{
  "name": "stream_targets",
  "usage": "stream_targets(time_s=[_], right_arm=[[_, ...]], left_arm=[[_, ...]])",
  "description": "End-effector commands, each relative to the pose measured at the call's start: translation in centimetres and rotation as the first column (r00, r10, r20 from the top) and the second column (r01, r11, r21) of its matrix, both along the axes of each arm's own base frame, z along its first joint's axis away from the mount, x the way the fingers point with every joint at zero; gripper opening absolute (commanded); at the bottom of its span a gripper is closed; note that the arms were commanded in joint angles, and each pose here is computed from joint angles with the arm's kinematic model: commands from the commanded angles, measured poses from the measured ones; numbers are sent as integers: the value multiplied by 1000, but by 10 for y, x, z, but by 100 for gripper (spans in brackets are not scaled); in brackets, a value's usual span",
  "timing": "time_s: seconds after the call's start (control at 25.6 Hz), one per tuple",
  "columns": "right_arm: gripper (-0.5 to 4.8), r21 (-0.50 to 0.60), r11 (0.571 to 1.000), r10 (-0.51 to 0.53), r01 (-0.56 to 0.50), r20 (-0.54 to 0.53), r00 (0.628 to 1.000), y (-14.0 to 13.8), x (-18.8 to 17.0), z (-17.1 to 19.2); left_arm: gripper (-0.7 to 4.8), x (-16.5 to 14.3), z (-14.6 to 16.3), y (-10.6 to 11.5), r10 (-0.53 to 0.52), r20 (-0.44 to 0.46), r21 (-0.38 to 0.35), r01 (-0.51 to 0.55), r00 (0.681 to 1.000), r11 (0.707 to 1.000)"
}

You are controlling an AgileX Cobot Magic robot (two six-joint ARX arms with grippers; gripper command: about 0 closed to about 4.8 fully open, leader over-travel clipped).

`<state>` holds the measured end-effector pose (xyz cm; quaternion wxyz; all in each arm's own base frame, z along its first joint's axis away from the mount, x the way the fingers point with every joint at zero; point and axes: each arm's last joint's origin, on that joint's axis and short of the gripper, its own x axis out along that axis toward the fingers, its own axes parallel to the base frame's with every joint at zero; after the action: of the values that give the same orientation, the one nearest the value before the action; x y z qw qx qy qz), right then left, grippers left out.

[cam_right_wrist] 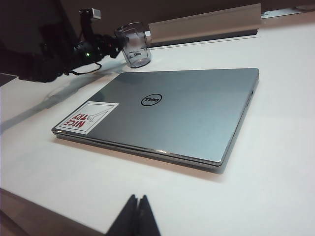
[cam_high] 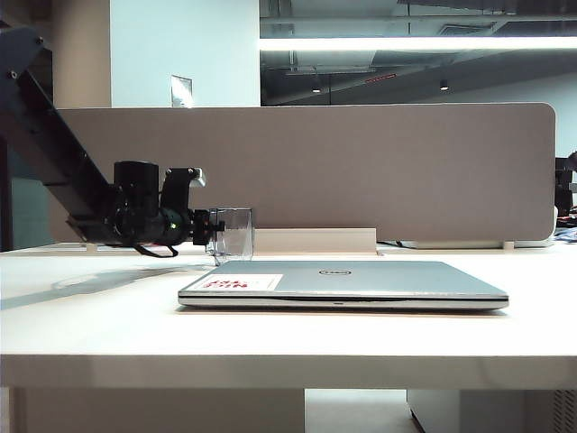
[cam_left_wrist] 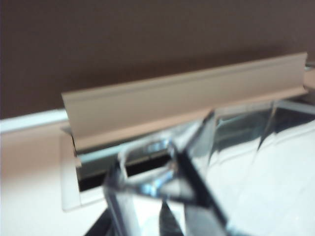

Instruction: Pick up the water cup and place it on the left side of the laptop.

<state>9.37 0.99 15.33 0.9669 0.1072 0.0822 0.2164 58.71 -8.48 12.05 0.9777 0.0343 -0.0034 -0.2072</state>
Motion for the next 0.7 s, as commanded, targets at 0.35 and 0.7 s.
stream_targets(time_s=[0.35, 0.7], right_arm=[[-1, -3, 1000, 3, -3, 7, 1000, 0, 0, -1], [-1, -3, 1000, 0, 0, 7, 1000, 0, 0, -1]], left_arm=[[-6, 1, 6, -4, -12, 41, 3, 12, 999, 1000], [-6, 0, 12, -7, -86, -13, -100, 84, 996, 991]])
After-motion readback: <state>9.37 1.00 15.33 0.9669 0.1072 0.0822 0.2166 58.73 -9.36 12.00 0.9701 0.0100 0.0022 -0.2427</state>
